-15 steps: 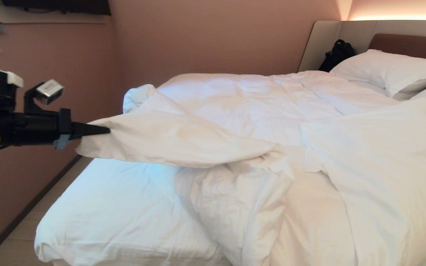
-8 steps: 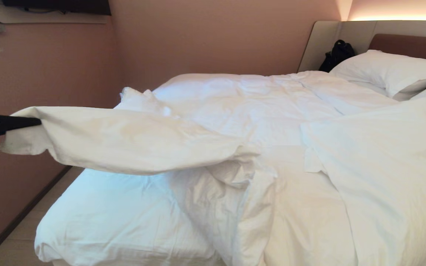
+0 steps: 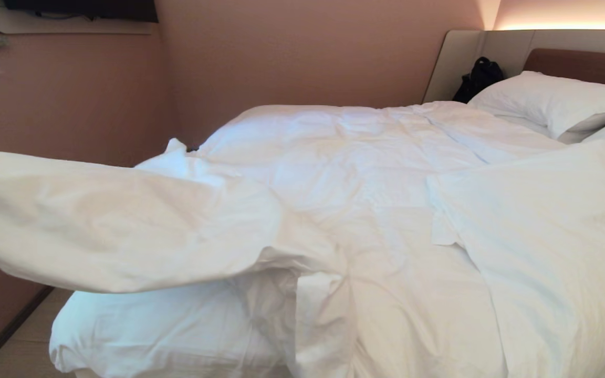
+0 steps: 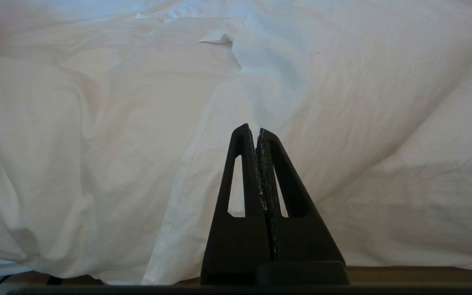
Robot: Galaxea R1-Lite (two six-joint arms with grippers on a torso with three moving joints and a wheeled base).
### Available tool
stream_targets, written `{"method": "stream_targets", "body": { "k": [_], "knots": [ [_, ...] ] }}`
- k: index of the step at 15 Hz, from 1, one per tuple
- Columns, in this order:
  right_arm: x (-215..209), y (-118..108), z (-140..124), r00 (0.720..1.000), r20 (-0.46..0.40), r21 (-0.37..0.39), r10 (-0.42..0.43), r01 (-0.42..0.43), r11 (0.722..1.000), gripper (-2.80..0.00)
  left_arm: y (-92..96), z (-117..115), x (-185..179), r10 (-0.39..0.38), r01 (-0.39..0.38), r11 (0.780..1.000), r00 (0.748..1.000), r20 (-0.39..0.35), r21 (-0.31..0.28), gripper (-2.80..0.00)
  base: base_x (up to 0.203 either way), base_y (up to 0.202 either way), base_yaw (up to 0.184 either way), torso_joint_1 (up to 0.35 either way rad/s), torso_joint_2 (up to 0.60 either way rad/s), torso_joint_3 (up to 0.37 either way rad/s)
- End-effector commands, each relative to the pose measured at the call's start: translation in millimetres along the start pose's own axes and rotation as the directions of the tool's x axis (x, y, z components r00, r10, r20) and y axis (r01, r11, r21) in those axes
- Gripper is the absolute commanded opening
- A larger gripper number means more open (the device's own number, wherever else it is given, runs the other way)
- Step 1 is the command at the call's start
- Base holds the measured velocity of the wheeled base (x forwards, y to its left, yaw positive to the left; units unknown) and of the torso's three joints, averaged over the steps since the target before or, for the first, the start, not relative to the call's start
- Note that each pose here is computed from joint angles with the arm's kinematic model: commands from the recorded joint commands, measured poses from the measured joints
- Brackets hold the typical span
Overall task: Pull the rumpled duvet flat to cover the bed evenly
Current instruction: Flatten the corners of the folded blanket
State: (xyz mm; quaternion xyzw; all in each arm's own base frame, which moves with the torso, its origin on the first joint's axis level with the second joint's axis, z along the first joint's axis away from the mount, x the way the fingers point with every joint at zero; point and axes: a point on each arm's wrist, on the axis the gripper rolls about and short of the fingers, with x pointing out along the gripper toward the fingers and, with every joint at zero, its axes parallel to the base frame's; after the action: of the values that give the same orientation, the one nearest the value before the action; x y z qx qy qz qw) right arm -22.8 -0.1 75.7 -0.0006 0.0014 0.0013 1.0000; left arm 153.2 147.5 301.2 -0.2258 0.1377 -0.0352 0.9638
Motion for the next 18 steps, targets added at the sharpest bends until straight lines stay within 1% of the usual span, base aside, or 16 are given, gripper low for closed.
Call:
{"method": "stream_targets", "body": {
  "k": [1,2,3,4,5,6,8,9,10,13,14,15,17,18],
  "knots": [
    [0,0,0,1.000,0.000,0.000,0.001,-0.001,1.000,-2.80,-1.2,3,-20,0.084,-0.085,0.996,0.995,0.060,0.009,-2.80,0.000,0.000,0.000,0.000,0.00,0.000],
    [0,0,0,1.000,0.000,0.000,0.001,-0.001,1.000,-2.80,0.8,4,-21,0.110,-0.110,0.994,0.992,0.068,0.009,-2.80,0.000,0.000,0.000,0.000,0.00,0.000],
    [0,0,0,1.000,0.000,0.000,0.001,-0.001,1.000,-2.80,6.5,5,-23,0.173,-0.173,0.985,0.982,0.080,0.003,-2.80,0.000,0.000,0.000,0.000,0.00,0.000],
    [0,0,0,1.000,0.000,0.000,0.001,-0.001,1.000,-2.80,15.5,7,-23,0.213,-0.214,0.977,0.973,0.090,-0.006,-2.80,0.000,0.000,0.000,0.000,0.00,0.000],
    [0,0,0,1.000,0.000,0.000,0.001,-0.001,1.000,-2.80,17.3,8,-24,0.222,-0.222,0.975,0.970,0.095,-0.007,-2.80,0.000,0.000,0.000,0.000,0.00,0.000],
    [0,0,0,1.000,0.000,0.000,0.001,-0.001,1.000,-2.80,23.4,8,-26,0.252,-0.251,0.968,0.962,0.104,-0.018,-2.80,0.000,0.000,0.000,0.000,0.00,0.000],
    [0,0,0,1.000,0.000,0.000,0.001,-0.001,1.000,-2.80,27.7,10,-27,0.284,-0.283,0.959,0.952,0.111,-0.026,-2.80,0.000,0.000,0.000,0.000,0.00,0.000],
    [0,0,0,1.000,0.000,0.000,0.001,-0.001,1.000,-2.80,28.5,12,-29,0.301,-0.300,0.954,0.946,0.118,-0.027,-2.80,0.000,0.000,0.000,0.000,0.00,0.000],
    [0,0,0,1.000,0.000,0.000,0.001,-0.001,1.000,-2.80,28.5,12,-29,0.301,-0.300,0.954,0.946,0.118,-0.027,-2.80,0.000,0.000,0.000,0.000,0.00,0.000],
    [0,0,0,1.000,0.000,0.000,0.001,-0.001,1.000,-2.80,27.4,14,-40,0.360,-0.360,0.932,0.921,0.150,-0.028,-2.80,0.000,0.000,0.000,0.000,0.00,0.000],
    [0,0,0,1.000,0.000,0.000,0.001,-0.001,1.000,-2.80,26.1,14,-43,0.395,-0.396,0.918,0.904,0.162,-0.031,-2.80,0.000,0.000,0.000,0.000,0.00,0.000],
    [0,0,0,1.000,0.000,0.000,0.001,-0.001,1.000,-2.80,24.8,14,-44,0.409,-0.410,0.912,0.897,0.168,-0.032,-2.80,0.000,0.000,0.000,0.000,0.00,0.000],
    [0,0,0,1.000,0.000,0.000,0.001,-0.001,1.000,-2.80,19.0,14,-49,0.472,-0.474,0.880,0.861,0.189,-0.037,-2.80,0.000,0.000,0.000,0.000,0.00,0.000],
    [0,0,0,1.000,0.000,0.000,0.001,-0.001,1.000,-2.80,18.8,14,-50,0.475,-0.477,0.878,0.859,0.190,-0.039,-2.80,0.000,0.000,0.000,0.000,0.00,0.000]
  ]
}}
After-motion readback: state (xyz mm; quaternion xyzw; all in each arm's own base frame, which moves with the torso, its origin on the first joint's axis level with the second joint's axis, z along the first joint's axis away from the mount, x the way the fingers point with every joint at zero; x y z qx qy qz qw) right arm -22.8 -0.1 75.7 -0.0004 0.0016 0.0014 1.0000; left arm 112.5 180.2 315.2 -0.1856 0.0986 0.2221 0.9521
